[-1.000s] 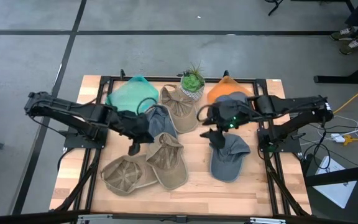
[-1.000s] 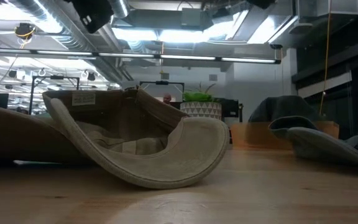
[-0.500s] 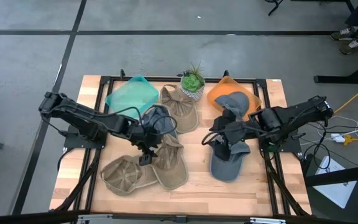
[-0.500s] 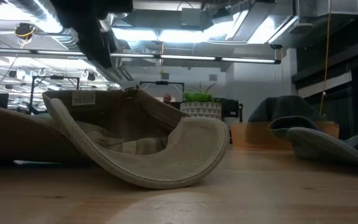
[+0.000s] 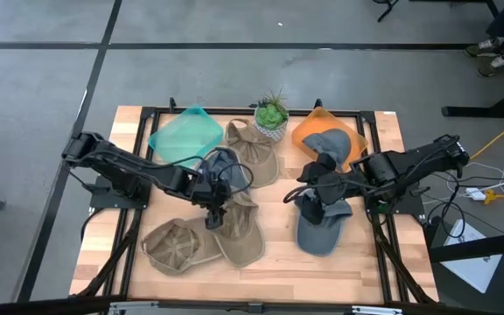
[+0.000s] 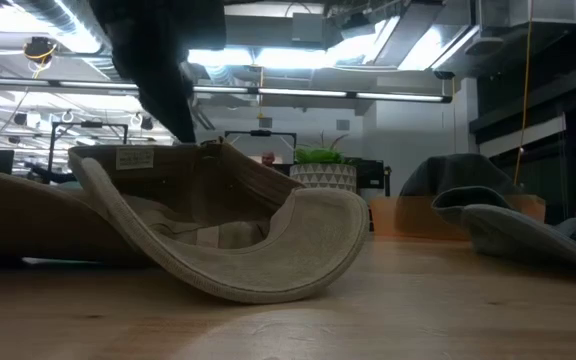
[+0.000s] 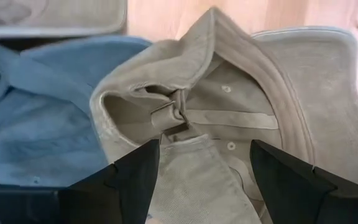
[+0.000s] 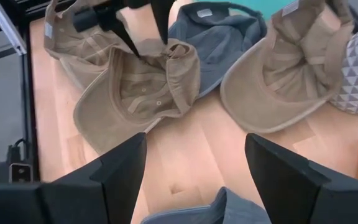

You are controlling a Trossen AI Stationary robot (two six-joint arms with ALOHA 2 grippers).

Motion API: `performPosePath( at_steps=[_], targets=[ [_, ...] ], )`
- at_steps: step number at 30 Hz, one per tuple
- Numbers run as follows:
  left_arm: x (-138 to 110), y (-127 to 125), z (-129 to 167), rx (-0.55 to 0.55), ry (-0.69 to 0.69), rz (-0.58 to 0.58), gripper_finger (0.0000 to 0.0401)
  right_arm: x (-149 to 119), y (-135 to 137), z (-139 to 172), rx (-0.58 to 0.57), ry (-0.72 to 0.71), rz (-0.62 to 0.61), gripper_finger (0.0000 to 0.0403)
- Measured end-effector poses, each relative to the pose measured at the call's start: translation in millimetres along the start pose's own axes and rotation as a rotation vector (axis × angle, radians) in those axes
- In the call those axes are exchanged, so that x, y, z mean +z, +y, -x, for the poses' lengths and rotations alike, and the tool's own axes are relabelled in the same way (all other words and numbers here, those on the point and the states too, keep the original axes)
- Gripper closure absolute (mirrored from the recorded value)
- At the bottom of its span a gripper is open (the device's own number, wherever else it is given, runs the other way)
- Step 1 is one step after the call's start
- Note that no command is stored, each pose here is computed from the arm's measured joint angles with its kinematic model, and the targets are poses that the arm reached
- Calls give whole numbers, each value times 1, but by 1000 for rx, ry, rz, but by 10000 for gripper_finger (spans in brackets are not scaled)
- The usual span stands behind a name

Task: Pick & Place hat
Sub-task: Put the bottom right brown cap into the green bin

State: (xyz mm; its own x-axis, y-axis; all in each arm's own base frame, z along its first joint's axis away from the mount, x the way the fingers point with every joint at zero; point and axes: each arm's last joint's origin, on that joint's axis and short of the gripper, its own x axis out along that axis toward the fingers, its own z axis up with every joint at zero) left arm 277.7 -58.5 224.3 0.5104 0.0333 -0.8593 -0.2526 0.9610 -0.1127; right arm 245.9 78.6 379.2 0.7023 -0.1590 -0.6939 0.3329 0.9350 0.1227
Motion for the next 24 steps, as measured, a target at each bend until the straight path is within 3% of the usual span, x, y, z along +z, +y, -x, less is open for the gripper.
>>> performPosePath(
  at_steps=[8, 13, 17, 24],
  targets=[
    [-6, -5, -22, 34, 74, 42, 161, 0, 0, 0, -9, -3, 1, 132],
    [-12, -7, -26, 159, 53, 80, 188, 0, -1, 0, -29, -16, 0, 132],
    [-16, -9, -18, 221, 16, 83, 245, 0, -1, 0, -29, -16, -3, 132],
    [-20, -19, -4, 236, -52, 47, 384, 1, -2, 0, -50, -33, -6, 132]
  ],
)
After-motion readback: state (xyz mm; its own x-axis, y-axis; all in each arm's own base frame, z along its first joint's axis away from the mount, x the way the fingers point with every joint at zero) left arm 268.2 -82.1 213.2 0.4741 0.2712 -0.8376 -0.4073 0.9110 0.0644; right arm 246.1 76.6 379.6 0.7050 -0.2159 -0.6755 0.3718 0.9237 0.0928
